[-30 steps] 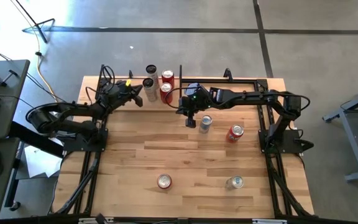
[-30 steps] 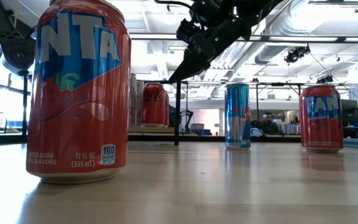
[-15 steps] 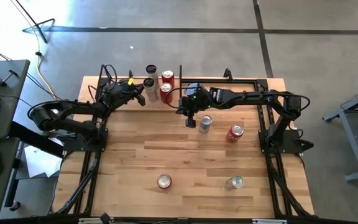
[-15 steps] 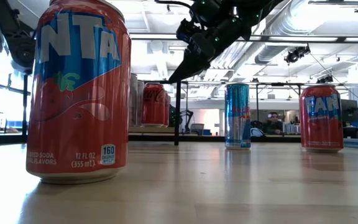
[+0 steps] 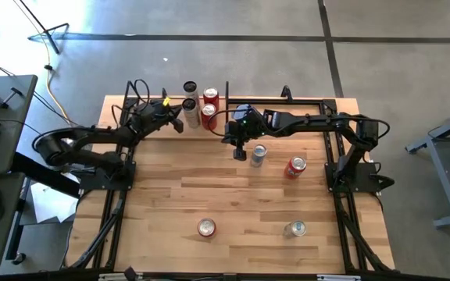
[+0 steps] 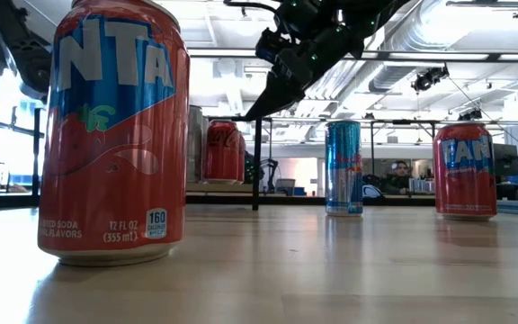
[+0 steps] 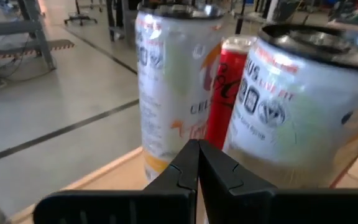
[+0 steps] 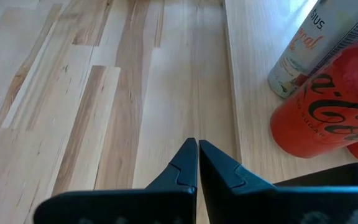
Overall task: Place canned beverage on shelf
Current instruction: Adjust the soda cans on the shelf
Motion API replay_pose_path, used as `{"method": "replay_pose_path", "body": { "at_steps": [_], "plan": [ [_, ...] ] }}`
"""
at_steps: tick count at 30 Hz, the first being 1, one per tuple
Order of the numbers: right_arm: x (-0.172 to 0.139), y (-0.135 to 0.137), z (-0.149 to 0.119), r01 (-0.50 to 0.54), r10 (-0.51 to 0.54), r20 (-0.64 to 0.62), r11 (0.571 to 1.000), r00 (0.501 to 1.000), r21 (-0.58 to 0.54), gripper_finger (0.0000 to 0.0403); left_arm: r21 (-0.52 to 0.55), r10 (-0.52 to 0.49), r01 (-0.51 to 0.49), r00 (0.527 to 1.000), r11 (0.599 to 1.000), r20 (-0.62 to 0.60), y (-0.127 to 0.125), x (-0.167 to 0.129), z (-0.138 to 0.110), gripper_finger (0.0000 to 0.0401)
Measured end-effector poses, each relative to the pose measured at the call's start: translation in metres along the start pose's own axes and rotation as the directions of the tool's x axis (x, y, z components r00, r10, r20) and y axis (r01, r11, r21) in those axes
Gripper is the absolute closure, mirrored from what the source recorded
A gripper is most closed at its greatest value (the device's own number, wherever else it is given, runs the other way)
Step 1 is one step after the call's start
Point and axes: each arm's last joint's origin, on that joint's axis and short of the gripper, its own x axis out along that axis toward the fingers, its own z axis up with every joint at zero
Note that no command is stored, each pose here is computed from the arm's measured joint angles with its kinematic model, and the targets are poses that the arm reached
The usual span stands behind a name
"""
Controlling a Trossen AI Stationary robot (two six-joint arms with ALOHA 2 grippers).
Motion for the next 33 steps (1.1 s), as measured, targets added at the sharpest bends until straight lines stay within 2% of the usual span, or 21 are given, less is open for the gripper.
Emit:
{"method": "replay_pose_path", "body": {
  "at_steps": [5, 9, 14, 17, 20, 24, 27, 33],
  "plan": [
    [0.0, 0.001, 0.002, 0.001, -0.002, 0.015, 1.0, 1.0, 0.017, 0.0403, 0.005, -0.022, 0.022, 0.998, 1.0, -0.061, -0.002, -0.01, 0.001, 0.0401],
    [0.001, 0.006, 0.004, -0.002, 0.001, 0.026, 1.0, 1.0, 0.01, 0.0403, 0.009, -0.049, 0.049, 0.998, 0.999, -0.042, -0.007, -0.019, -0.002, 0.0401],
    [0.0, 0.005, 0.014, 0.09, -0.09, 0.043, 0.996, 0.995, 0.003, 0.0403, 0.005, -0.077, 0.077, 0.997, 0.997, -0.03, -0.009, -0.026, -0.01, 0.0401],
    [0.0, 0.0, 0.023, 0.114, -0.115, 0.055, 0.993, 0.992, 0.026, 0.0403, 0.004, -0.142, 0.142, 0.99, 0.99, 0.003, -0.01, -0.03, -0.014, 0.0401],
    [0.005, -0.004, 0.028, 0.11, -0.11, 0.016, 0.993, 0.994, 0.047, 0.0403, 0.005, -0.202, 0.202, 0.979, 0.979, 0.003, -0.012, -0.031, -0.016, 0.0401],
    [0.016, -0.009, 0.037, 0.116, -0.115, -0.011, 0.992, 0.993, 0.048, 0.0403, 0.055, -0.304, 0.304, 0.953, 0.951, -0.008, -0.015, -0.032, -0.016, 0.0401],
    [0.025, -0.013, 0.044, 0.161, -0.159, -0.034, 0.985, 0.987, 0.055, 0.0403, 0.063, -0.357, 0.357, 0.934, 0.932, -0.013, -0.017, -0.033, -0.017, 0.0401],
    [0.042, -0.028, 0.058, 0.298, -0.291, -0.108, 0.953, 0.951, 0.055, 0.0403, 0.075, -0.378, 0.379, 0.926, 0.922, -0.026, -0.022, -0.033, -0.018, 0.0401]
  ]
}}
